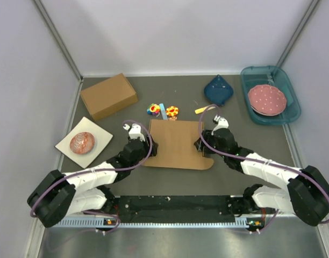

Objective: Fold the paper box

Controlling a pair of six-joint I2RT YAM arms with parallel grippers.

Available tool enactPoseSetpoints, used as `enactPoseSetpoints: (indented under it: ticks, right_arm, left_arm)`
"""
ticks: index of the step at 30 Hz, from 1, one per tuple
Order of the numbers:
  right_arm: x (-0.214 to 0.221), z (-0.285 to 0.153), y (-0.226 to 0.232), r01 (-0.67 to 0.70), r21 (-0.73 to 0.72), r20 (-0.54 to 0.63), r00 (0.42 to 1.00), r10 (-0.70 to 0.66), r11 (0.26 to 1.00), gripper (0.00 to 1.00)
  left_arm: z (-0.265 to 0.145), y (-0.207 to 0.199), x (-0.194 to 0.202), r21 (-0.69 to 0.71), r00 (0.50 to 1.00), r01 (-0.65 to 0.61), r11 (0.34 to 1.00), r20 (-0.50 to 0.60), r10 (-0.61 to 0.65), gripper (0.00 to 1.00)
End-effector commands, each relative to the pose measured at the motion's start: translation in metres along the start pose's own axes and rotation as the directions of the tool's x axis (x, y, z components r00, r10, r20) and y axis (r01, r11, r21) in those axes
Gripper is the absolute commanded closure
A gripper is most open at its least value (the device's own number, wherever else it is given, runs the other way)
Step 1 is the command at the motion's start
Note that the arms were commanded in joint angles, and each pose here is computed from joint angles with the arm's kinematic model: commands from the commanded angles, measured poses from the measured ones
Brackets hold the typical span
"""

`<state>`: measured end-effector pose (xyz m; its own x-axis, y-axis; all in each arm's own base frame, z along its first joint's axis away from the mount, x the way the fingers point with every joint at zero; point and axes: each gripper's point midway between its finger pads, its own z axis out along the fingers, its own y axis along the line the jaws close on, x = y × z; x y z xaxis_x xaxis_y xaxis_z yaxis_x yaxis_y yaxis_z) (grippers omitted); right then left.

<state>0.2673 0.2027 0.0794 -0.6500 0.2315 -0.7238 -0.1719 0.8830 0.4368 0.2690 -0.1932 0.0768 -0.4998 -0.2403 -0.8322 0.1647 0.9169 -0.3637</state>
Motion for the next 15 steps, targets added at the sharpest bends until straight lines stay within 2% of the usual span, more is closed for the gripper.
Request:
enactPoseSetpoints:
  ticks: [1, 4, 9, 10, 13, 14, 15]
  right_arm:
    - [0.018, -0.011, 0.008, -0.005, -0.063, -0.058, 0.998, 0.001, 0.998, 0.44]
    - [0.033, -0.010, 0.001, -0.012, -0.058, -0.091, 0.996, 0.006, 0.998, 0.51]
    - [0.057, -0.009, -0.013, -0.031, -0.030, -0.139, 0.990, 0.026, 0.999, 0.64]
    - [0.060, -0.010, -0.015, -0.030, -0.025, -0.145, 0.989, 0.026, 0.999, 0.66]
    - [0.067, -0.011, -0.020, -0.044, -0.015, -0.155, 0.987, 0.041, 0.999, 0.72]
    - [0.068, -0.012, -0.022, -0.048, -0.010, -0.155, 0.987, 0.046, 0.999, 0.73]
    - [0.071, -0.012, -0.024, -0.051, -0.005, -0.161, 0.986, 0.049, 0.999, 0.76]
  left_arm:
    - [-0.007, -0.008, 0.006, 0.046, 0.999, 0.002, 0.999, -0.039, 0.000, 0.35]
    - [-0.004, -0.002, 0.020, 0.029, 0.997, 0.013, 0.999, -0.072, -0.011, 0.40]
    - [0.000, 0.012, 0.050, -0.006, 0.989, 0.003, 1.000, -0.149, -0.004, 0.56]
    - [0.000, 0.015, 0.053, -0.013, 0.988, 0.004, 1.000, -0.153, -0.006, 0.63]
    - [-0.002, 0.021, 0.063, -0.025, 0.986, 0.009, 1.000, -0.168, -0.013, 0.77]
    - [-0.004, 0.024, 0.068, -0.028, 0.984, 0.010, 1.000, -0.177, -0.014, 0.86]
    - [-0.004, 0.024, 0.069, -0.028, 0.984, 0.017, 0.999, -0.177, -0.022, 0.89]
